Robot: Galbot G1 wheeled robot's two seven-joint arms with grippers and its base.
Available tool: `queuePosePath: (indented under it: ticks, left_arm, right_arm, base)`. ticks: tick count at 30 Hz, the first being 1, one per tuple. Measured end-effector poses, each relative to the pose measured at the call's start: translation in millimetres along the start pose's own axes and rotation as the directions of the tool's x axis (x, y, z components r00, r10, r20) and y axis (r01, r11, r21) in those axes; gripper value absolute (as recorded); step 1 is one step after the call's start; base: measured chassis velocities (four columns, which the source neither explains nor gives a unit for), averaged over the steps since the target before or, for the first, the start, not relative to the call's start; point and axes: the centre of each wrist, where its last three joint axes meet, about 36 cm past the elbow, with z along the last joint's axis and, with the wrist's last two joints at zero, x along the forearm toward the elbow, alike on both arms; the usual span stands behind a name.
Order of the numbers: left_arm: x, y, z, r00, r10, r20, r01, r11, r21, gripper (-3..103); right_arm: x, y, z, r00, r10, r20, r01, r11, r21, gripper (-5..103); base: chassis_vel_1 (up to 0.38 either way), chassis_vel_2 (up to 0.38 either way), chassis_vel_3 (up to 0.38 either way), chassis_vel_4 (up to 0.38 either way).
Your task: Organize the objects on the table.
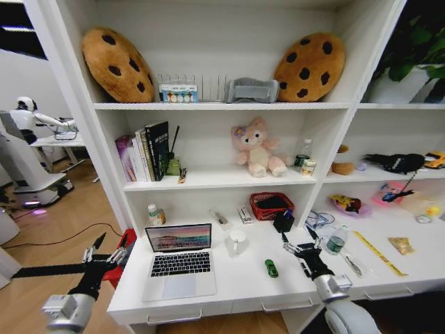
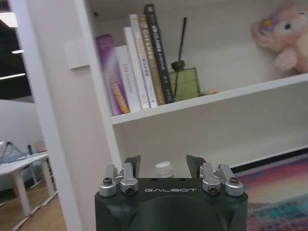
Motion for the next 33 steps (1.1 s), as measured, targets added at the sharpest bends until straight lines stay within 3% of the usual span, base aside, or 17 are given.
queuePosePath:
  ticks: [2,8,10,13,15,17,19,20,22,23,24,26,27,29,30,33]
  left_arm:
    - [-18,18.8,-16,0.995,0.103,-0.007,-0.103,0.991,-0.085,41]
    - [-46,34.8,-37,0.983,0.184,-0.023,-0.186,0.973,-0.136,24]
    - [-65,44.3,-47,0.969,0.245,-0.042,-0.248,0.952,-0.179,14]
    - [-73,47.9,-51,0.961,0.272,-0.055,-0.278,0.940,-0.199,8]
    - [-90,52.4,-58,0.941,0.325,-0.087,-0.337,0.911,-0.237,0]
    - [-96,53.5,-61,0.934,0.343,-0.099,-0.357,0.901,-0.249,0]
    - [-110,54.4,-71,0.913,0.388,-0.126,-0.408,0.871,-0.274,0]
    - [-110,54.4,-71,0.913,0.388,-0.126,-0.408,0.871,-0.274,0]
    - [-129,53.3,-86,0.881,0.443,-0.163,-0.472,0.824,-0.313,0]
    - [-129,53.3,-86,0.881,0.443,-0.163,-0.472,0.824,-0.313,0]
    - [-138,52.2,-93,0.867,0.465,-0.177,-0.498,0.803,-0.328,0]
    - [-142,51.4,-96,0.860,0.475,-0.184,-0.509,0.794,-0.333,0]
    - [-154,47.7,-105,0.840,0.501,-0.208,-0.542,0.770,-0.336,0]
    - [-170,46.3,-112,0.824,0.516,-0.234,-0.567,0.743,-0.355,0]
    - [-170,46.3,-112,0.824,0.516,-0.234,-0.567,0.743,-0.355,0]
    - [-187,43.0,-114,0.801,0.536,-0.268,-0.599,0.702,-0.385,0]
  right_arm:
    - [2,0,1,1.000,0.018,-0.002,-0.018,1.000,-0.007,100]
    - [7,4,4,0.999,0.041,-0.011,-0.041,0.999,-0.019,100]
    - [9,6,6,0.998,0.062,-0.016,-0.062,0.998,-0.028,100]
    - [8,4,7,0.997,0.077,-0.016,-0.078,0.996,-0.032,100]
    - [6,2,9,0.995,0.101,-0.016,-0.101,0.994,-0.037,100]
    - [6,2,9,0.994,0.105,-0.016,-0.106,0.994,-0.039,100]
    - [9,5,11,0.993,0.112,-0.022,-0.113,0.993,-0.046,100]
    - [9,5,11,0.993,0.112,-0.022,-0.113,0.993,-0.046,100]
    - [12,10,13,0.992,0.123,-0.031,-0.125,0.991,-0.056,100]
    - [12,10,13,0.992,0.123,-0.031,-0.125,0.991,-0.056,100]
    - [13,11,14,0.991,0.128,-0.034,-0.129,0.990,-0.059,100]
    - [14,12,15,0.991,0.129,-0.036,-0.131,0.990,-0.061,100]
    - [16,13,17,0.990,0.133,-0.040,-0.135,0.989,-0.063,100]
    - [18,13,19,0.990,0.135,-0.042,-0.137,0.989,-0.063,100]
    - [18,13,19,0.990,0.135,-0.042,-0.137,0.989,-0.063,100]
    - [20,10,20,0.989,0.140,-0.042,-0.142,0.988,-0.059,100]
  base:
    - [0.000,0.000,0.000,0.000]
    - [0.000,0.000,0.000,0.000]
    - [0.000,0.000,0.000,0.000]
    - [0.000,0.000,0.000,0.000]
    - [0.000,0.000,0.000,0.000]
    - [0.000,0.000,0.000,0.000]
    - [0.000,0.000,0.000,0.000]
    - [0.000,0.000,0.000,0.000]
    - [0.000,0.000,0.000,0.000]
    - [0.000,0.000,0.000,0.000]
    - [0.000,0.000,0.000,0.000]
    - [0.000,0.000,0.000,0.000]
    - [0.000,0.000,0.000,0.000]
    - [0.000,0.000,0.000,0.000]
    - [0.000,0.000,0.000,0.000]
    - [0.000,0.000,0.000,0.000]
